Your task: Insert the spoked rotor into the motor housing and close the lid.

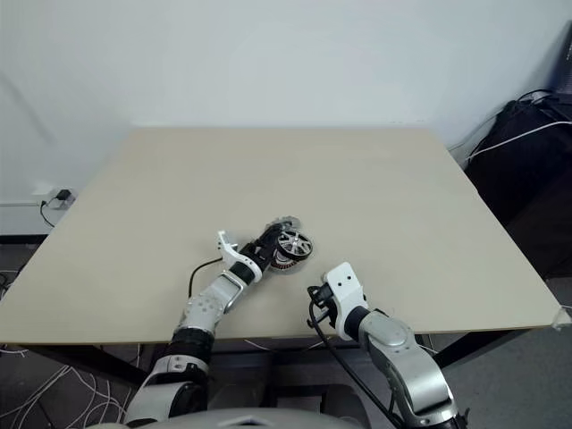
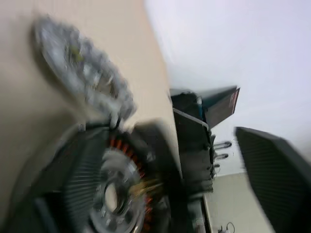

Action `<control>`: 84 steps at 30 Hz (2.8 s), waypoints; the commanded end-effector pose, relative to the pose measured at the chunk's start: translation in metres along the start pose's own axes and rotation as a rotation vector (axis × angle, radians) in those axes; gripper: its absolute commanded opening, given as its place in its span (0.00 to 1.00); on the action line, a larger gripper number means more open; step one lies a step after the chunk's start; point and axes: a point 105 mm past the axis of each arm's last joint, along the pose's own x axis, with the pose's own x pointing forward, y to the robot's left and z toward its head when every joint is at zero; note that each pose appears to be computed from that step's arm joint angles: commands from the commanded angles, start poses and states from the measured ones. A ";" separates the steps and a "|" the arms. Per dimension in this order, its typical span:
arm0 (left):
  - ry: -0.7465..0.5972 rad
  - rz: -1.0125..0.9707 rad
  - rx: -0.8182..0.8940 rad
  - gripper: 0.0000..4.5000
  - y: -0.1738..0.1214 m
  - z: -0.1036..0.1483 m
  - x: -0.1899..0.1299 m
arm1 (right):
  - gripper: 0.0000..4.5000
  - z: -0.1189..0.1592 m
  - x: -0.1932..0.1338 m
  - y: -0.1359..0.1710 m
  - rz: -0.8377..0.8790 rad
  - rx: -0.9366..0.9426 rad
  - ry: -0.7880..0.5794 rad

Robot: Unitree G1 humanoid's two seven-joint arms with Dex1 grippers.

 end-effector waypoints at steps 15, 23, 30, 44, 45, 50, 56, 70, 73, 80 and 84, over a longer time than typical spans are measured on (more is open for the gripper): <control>-0.034 -0.159 0.494 0.99 -0.044 -0.021 -0.042 | 0.00 0.023 0.004 -0.012 -0.092 -0.043 -0.134; -0.092 -0.034 0.978 0.99 -0.032 0.005 -0.084 | 0.00 0.021 0.006 -0.010 -0.076 -0.016 -0.147; -0.009 0.065 1.208 0.87 -0.007 -0.001 -0.117 | 0.00 0.021 0.011 -0.010 -0.055 -0.012 -0.137; 0.077 -0.025 1.282 0.01 -0.003 -0.033 -0.121 | 0.00 0.020 0.012 -0.035 -0.093 -0.042 -0.104; 0.077 -0.023 1.282 0.01 -0.003 -0.031 -0.120 | 0.00 0.020 0.012 -0.037 -0.099 -0.040 -0.103; 0.066 -0.012 1.290 0.00 -0.001 -0.026 -0.117 | 0.04 0.015 0.015 -0.047 -0.114 -0.044 -0.076; 0.057 -0.020 1.292 0.00 -0.009 -0.027 -0.115 | 0.34 0.017 0.022 -0.059 -0.128 -0.074 -0.052; 0.052 0.004 1.278 0.00 -0.009 -0.024 -0.119 | 0.34 0.025 0.047 -0.061 -0.029 -0.150 -0.008; 0.049 0.001 1.271 0.00 -0.010 -0.025 -0.118 | 0.34 0.024 0.051 -0.057 -0.007 -0.160 0.000; 0.044 -0.001 1.257 0.00 -0.013 -0.027 -0.116 | 0.34 0.023 0.057 -0.055 0.011 -0.167 0.008; 0.039 0.001 1.256 0.00 -0.013 -0.025 -0.116 | 0.34 0.025 0.061 -0.055 0.018 -0.175 0.011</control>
